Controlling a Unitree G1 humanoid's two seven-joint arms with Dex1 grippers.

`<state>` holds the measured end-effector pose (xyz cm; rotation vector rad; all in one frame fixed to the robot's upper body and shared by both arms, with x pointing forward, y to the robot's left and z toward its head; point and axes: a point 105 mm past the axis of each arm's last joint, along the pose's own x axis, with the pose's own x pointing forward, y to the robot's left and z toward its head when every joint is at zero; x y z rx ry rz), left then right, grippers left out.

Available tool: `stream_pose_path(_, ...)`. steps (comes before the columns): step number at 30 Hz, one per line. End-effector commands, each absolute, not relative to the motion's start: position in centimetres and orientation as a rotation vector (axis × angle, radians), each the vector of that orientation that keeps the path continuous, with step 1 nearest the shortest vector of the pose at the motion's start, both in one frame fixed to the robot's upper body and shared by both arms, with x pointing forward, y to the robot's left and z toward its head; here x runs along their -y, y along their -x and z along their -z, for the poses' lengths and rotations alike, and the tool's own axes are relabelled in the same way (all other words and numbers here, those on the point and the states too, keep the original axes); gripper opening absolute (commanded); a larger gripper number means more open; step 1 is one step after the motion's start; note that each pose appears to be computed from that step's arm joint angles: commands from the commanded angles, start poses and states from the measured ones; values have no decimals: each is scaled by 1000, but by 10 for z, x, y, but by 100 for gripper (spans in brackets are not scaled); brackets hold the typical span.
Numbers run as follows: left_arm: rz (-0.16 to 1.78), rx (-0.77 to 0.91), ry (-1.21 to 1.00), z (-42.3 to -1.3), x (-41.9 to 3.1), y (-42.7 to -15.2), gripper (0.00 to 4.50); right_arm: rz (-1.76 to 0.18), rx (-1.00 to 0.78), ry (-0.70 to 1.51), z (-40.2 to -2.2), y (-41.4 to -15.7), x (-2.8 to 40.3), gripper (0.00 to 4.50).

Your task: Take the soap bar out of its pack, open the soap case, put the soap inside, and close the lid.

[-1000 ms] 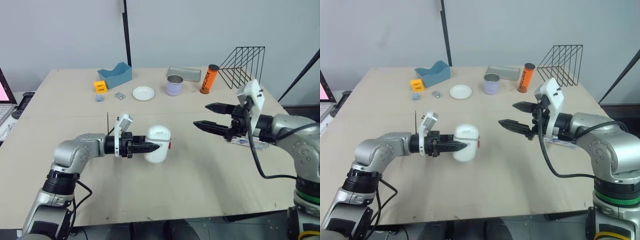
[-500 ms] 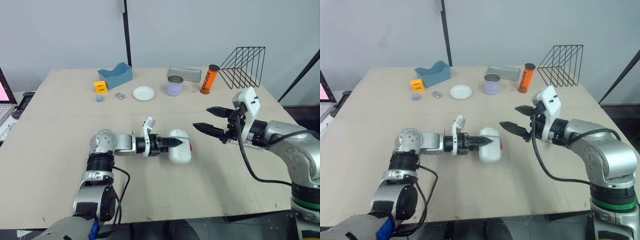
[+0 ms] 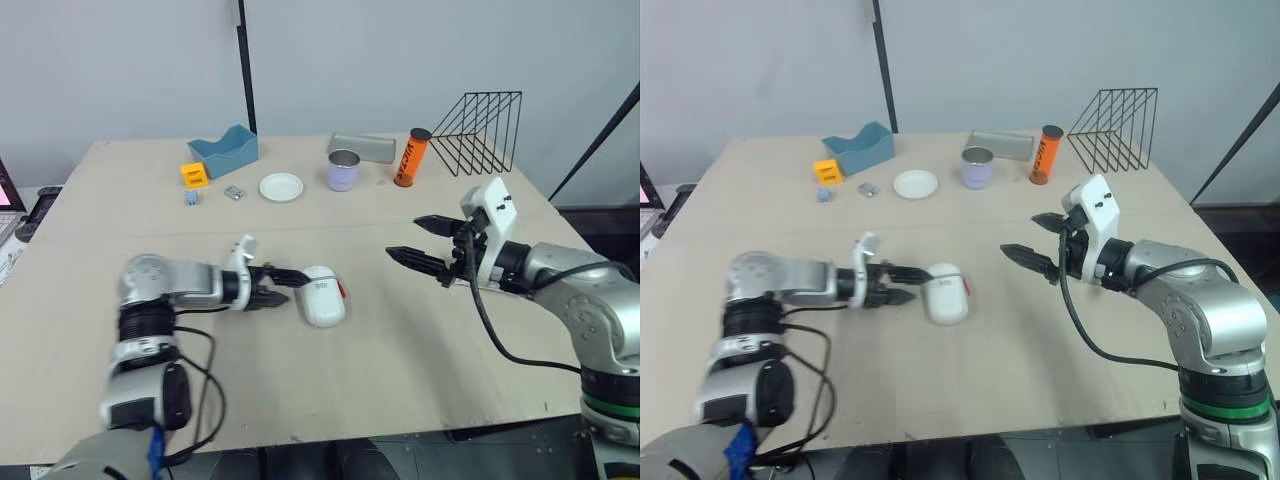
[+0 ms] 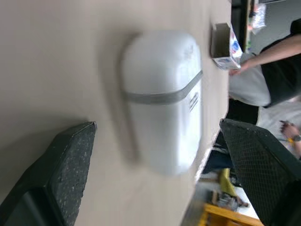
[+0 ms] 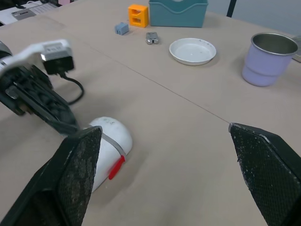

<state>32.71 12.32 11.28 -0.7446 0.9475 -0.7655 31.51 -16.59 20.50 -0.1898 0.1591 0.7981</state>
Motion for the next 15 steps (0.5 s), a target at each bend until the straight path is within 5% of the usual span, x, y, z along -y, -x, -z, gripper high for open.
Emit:
stream_pose_path(1, 922, -783, 574, -154, -133, -306, 445, -816, -109, 234, -213, -315, 165, 450)
stream_pose_path(5, 984, -432, 277, -183, -151, -289, 445, -842, -115, 302, -199, -310, 168, 450)
stream_pose_path(9, 991, -378, -215, -138, -165, -269, 445, -820, -125, 295, -182, -309, 179, 450)
stream_pose_path(15, 940, -204, -307, -127, -169, -267, 445, -737, -167, 263, -163, -311, 207, 450)
